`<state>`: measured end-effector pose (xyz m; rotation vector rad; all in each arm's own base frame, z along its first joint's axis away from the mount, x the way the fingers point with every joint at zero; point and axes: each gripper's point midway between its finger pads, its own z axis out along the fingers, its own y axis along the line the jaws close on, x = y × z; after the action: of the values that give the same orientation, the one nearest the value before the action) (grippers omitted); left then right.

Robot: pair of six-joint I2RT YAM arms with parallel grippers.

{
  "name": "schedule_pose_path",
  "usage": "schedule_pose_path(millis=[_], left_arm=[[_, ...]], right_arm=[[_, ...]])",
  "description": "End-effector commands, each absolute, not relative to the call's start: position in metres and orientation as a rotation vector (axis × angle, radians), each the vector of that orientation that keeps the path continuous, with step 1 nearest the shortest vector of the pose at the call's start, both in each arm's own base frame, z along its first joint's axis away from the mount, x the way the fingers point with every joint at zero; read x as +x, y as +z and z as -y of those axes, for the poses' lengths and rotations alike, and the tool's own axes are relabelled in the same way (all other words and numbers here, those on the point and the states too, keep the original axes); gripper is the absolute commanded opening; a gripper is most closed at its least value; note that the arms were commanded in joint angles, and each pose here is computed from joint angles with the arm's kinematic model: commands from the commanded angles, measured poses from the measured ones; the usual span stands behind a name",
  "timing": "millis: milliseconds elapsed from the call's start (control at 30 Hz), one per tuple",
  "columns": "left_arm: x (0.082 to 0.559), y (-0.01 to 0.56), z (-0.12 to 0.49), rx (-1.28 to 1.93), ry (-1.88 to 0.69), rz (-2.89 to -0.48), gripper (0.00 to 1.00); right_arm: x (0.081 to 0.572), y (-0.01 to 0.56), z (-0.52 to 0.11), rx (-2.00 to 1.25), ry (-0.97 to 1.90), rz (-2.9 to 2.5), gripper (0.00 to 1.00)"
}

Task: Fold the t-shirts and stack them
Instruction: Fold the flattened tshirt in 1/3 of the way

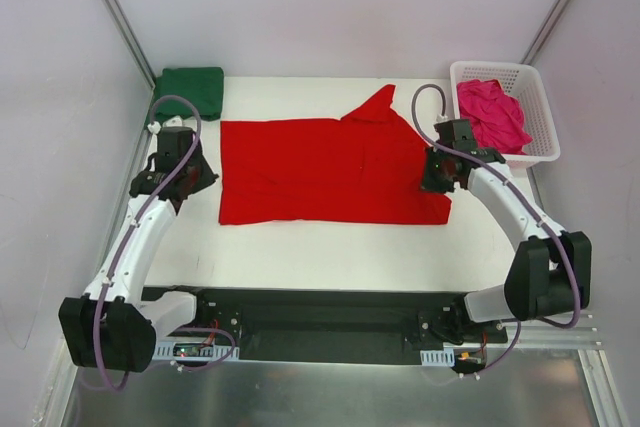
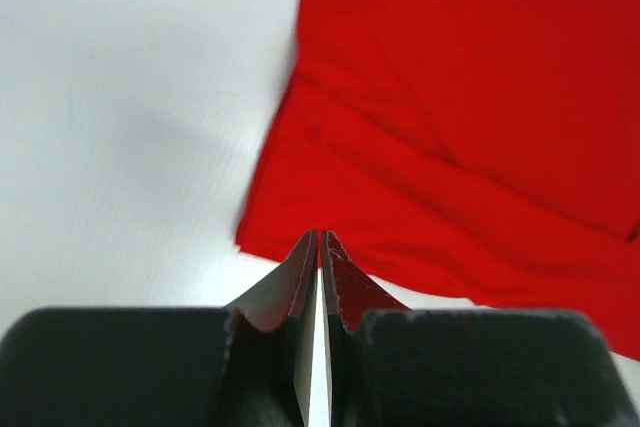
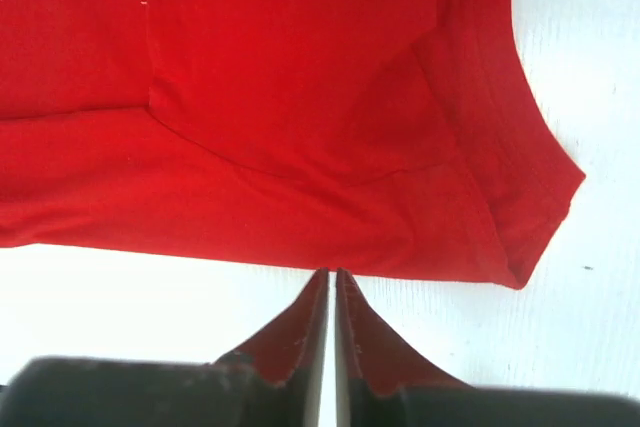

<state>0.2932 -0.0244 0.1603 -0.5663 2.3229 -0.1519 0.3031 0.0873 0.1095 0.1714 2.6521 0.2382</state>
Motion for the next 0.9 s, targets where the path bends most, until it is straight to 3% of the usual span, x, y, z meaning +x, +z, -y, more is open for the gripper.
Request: schedule_pose_path(millis=[0, 267, 333, 867], left_arm=[[0.298, 0.148, 0.051, -0.516, -0.326, -2.381, 0.04], [0.304, 0.102, 0.08, -0.523, -0.48, -2.43, 0.04], [0.308, 0.096, 0.086, -0.516, -0.507, -2.43, 0.0], [0.318, 0.049, 0.094, -0.518, -0.49, -2.513, 0.0]], right_arm=[[0.311, 0.111, -0.109, 0.126, 0.356, -2.645, 0.09], [0.315, 0.076, -0.134, 0.103, 0.408, -2.689, 0.07], [0.319, 0.068, -0.139, 0.108, 0.433, -2.7, 0.06], [0.314, 0.03, -0.132, 0.118, 0.347, -2.814, 0.05]])
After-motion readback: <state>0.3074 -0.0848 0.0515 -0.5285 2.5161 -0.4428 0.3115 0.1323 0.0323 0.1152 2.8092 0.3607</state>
